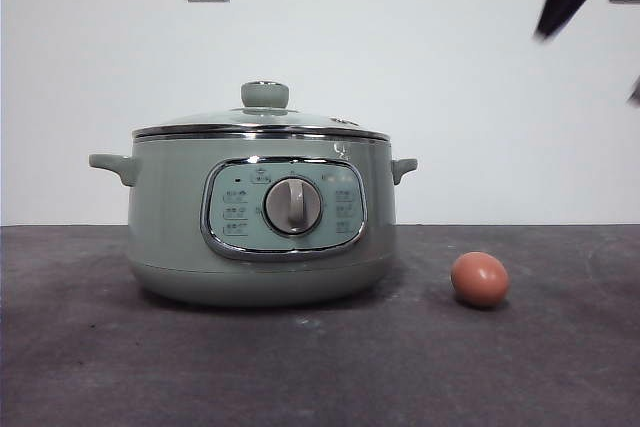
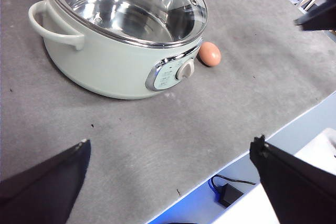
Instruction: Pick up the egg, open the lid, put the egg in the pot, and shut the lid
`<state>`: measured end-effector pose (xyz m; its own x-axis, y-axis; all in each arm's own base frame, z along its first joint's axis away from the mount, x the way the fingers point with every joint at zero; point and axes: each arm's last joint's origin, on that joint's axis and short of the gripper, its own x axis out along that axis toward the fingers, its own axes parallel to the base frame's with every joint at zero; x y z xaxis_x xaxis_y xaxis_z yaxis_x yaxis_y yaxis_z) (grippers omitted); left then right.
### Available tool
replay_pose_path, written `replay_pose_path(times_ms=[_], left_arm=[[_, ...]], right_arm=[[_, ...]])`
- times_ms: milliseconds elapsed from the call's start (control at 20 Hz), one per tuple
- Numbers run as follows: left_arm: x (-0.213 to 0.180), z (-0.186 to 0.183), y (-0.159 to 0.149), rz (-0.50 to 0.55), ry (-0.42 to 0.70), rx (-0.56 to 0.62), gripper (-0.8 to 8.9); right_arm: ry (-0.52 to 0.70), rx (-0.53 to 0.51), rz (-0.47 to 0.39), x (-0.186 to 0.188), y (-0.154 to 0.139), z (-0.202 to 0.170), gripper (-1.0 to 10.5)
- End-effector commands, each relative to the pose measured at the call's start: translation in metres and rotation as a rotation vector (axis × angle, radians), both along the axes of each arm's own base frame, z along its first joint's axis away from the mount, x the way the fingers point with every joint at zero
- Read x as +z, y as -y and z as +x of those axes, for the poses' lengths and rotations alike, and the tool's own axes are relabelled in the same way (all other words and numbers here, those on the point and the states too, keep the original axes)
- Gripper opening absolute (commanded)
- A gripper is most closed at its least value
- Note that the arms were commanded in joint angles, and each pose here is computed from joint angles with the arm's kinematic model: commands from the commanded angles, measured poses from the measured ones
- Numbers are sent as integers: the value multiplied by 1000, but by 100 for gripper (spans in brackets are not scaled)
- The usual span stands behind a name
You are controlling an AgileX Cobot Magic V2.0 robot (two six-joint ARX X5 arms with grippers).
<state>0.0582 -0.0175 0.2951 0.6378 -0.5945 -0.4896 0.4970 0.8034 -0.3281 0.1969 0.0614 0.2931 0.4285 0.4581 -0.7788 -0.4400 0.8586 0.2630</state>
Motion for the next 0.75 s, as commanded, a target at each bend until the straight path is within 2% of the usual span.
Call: replay_pose_path(times_ms=[50,250,750], left_arm=[[1,0,0,6,11,-3,635],[1,0,0,6,11,-2,635],[1,0,0,7,11,-1,635]], right_arm=[[-20,-10,-43,-15,-13,20,585],[-28,-27,-121,-46,-36,51,561],[-87,-34,-209,-110,-65,89,561]])
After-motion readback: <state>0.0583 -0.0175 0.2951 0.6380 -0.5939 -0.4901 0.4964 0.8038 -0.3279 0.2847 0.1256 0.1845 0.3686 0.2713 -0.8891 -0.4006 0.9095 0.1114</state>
